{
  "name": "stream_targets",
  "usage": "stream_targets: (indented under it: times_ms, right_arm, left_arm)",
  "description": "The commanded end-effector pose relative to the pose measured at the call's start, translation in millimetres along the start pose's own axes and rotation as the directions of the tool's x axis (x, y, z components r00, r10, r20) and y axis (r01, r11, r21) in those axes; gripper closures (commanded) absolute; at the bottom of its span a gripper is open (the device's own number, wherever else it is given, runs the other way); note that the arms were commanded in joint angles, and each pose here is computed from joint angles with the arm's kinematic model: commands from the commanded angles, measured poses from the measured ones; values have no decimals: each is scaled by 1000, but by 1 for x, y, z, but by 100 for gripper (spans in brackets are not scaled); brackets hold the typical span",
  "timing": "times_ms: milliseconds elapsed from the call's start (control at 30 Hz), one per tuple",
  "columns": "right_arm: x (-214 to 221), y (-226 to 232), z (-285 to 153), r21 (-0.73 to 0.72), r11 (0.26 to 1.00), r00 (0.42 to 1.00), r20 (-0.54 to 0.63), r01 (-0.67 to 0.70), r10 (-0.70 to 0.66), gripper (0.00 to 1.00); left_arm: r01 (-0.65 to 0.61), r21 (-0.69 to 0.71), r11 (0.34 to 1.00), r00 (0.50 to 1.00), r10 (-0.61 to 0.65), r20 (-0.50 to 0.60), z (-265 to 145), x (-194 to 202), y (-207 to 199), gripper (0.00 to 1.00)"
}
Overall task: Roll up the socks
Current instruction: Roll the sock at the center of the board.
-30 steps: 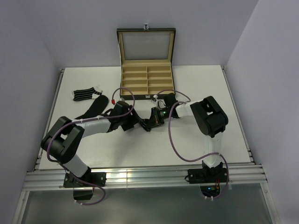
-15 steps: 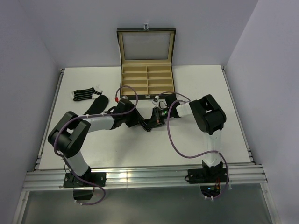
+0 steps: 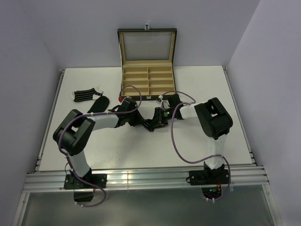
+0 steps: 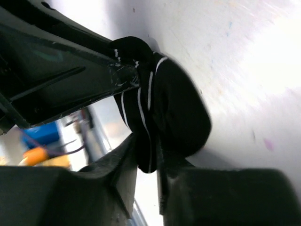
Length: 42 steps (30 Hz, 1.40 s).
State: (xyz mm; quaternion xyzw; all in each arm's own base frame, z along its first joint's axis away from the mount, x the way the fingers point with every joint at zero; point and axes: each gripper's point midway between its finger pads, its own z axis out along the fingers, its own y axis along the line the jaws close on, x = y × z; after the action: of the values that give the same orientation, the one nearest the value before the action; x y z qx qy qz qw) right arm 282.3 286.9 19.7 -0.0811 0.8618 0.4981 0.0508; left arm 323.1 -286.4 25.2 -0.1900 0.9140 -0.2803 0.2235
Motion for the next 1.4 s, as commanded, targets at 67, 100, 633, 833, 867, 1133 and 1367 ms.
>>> stream_targets:
  times_ms: [67,100,633,833,867,1133,1367]
  right_arm:
    - [-23,-18,-30,319,940,967,176,121,-184,64]
    - [-23,-15,-30,354,924,957,186,146,-223,62]
    - [-19,53,-35,745,509,616,168,432,-770,47]
    - [-9,43,-5,765,416,600,50,491,-799,48]
    - [-9,43,-2,762,414,599,43,498,-799,48]
    - [-5,18,11,789,353,615,-40,503,-788,55]
    - [6,4,14,765,395,669,-62,508,-741,100]
  left_arm:
    - [-89,-194,977,992,71,-100,5,24,48,100]
    - [-97,-191,977,992,79,-99,5,22,45,100]
    - [-175,-247,953,978,139,-156,-1,15,36,100]
    - [-183,-248,951,975,144,-168,1,15,35,100]
    - [-184,-247,951,975,144,-172,2,16,35,100]
    - [-186,-229,955,972,145,-186,3,18,32,100]
    - [-166,-185,969,978,138,-155,-4,15,22,79]
